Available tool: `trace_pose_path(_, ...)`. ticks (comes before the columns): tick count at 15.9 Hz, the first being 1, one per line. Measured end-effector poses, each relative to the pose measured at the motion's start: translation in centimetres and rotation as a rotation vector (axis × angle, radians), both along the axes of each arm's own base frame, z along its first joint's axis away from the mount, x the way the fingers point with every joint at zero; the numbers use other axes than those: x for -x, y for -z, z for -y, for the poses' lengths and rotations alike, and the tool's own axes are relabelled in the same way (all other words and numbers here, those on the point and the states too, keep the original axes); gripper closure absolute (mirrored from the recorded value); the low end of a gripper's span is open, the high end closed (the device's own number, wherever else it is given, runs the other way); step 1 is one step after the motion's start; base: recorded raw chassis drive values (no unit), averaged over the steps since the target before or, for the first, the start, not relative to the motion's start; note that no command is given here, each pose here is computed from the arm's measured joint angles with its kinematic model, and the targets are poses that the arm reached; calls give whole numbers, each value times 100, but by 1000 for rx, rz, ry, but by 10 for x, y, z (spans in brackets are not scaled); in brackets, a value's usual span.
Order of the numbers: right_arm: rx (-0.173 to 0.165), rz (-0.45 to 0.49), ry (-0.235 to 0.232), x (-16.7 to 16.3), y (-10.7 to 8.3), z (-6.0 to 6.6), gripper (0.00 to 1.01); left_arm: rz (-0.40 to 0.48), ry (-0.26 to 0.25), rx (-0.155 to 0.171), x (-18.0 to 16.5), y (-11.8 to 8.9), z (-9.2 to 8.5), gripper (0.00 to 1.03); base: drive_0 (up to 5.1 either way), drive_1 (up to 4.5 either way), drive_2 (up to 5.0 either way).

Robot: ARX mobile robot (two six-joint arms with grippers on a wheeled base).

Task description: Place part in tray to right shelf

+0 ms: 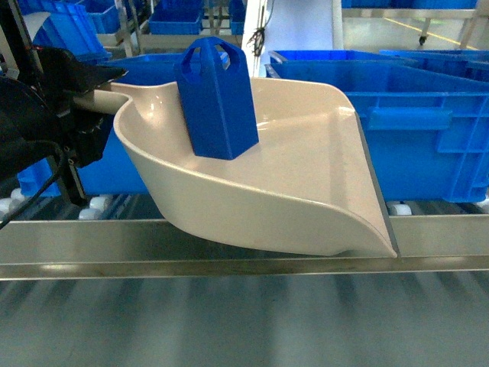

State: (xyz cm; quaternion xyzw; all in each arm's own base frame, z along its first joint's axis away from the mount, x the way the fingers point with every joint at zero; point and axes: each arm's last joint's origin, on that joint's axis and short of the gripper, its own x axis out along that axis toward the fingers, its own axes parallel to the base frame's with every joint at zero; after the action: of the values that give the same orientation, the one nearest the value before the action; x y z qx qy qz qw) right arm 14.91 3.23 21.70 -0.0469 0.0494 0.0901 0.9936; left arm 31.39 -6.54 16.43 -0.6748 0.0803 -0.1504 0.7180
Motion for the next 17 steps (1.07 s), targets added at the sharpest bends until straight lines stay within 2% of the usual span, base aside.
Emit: trace_pose_path(17, 0, 0, 0, 0, 0, 0, 3, 0, 0, 0, 0, 0, 0, 89, 0, 0, 0)
